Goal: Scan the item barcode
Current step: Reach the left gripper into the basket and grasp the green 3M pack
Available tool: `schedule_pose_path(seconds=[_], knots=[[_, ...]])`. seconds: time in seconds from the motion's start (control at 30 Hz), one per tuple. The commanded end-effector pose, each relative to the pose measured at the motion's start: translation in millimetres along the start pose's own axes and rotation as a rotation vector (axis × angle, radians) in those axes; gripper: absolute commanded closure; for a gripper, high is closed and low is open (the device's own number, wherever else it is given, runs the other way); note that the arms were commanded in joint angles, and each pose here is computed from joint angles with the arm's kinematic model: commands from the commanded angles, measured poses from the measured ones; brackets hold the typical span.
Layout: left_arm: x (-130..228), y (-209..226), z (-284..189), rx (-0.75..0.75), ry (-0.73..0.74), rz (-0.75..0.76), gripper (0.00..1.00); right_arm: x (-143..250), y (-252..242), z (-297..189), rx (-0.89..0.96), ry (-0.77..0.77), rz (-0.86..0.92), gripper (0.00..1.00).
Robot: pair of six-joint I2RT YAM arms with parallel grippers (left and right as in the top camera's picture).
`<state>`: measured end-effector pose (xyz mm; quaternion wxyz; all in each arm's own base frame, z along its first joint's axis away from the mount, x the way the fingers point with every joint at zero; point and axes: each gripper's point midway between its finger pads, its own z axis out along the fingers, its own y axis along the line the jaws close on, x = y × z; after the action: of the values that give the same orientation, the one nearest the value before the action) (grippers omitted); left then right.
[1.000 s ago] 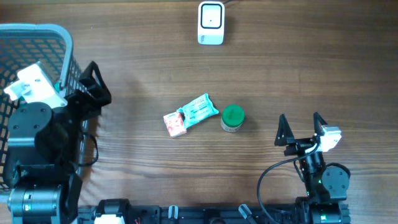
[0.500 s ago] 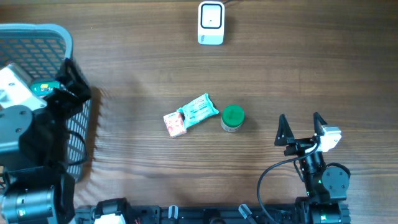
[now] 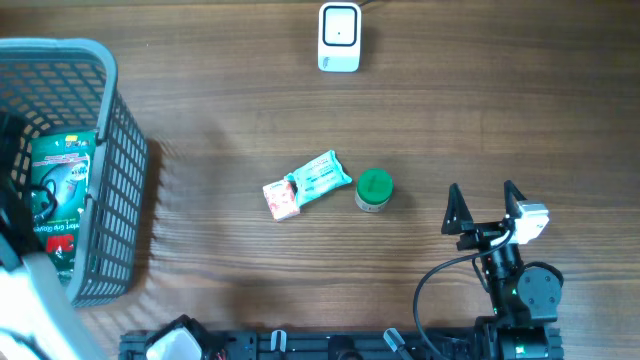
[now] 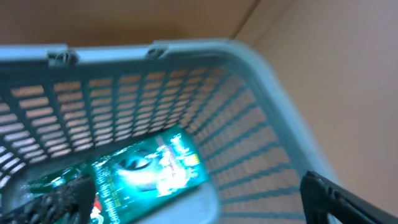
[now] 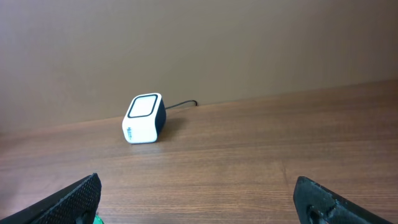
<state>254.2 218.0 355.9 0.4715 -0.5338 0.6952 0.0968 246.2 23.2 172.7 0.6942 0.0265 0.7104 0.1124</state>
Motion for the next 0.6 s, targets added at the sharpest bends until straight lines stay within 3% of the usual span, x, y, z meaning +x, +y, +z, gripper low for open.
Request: schedule_pose_path(seconds=[0.0, 0.1, 0.23, 0.3, 0.33, 0.57], knots=[[26.1, 5.4, 55.9, -0.052, 0.145, 0.237, 0.05, -1.0, -0.7, -0.1, 0.005, -0.006, -0.011, 0.00], [58.3, 25.8, 104.6, -0.153, 0.295, 0.478, 0.04, -1.0, -0.7, -0.1, 0.005, -0.006, -0.012, 0.00], [107.1, 48.1, 134.2, -0.219, 0.505, 0.539, 0.00, -1.0, -0.7, -0.1, 0.005, -0.006, -0.011, 0.00], [130.4, 46.0, 140.9, -0.155, 0.605, 0.591, 0.00, -1.0, -0.7, -0.1, 0.005, -0.006, -0.011, 0.00], [141.9, 48.8, 142.2, -0.113, 0.668, 0.701, 0.00, -1.0, -0.8, -0.1, 0.005, -0.006, -0.011, 0.00], [188.8, 76.7, 157.5, -0.067, 0.861, 0.940, 0.00, -1.0, -0.7, -0.1, 0.005, -0.006, -0.011, 0.00]])
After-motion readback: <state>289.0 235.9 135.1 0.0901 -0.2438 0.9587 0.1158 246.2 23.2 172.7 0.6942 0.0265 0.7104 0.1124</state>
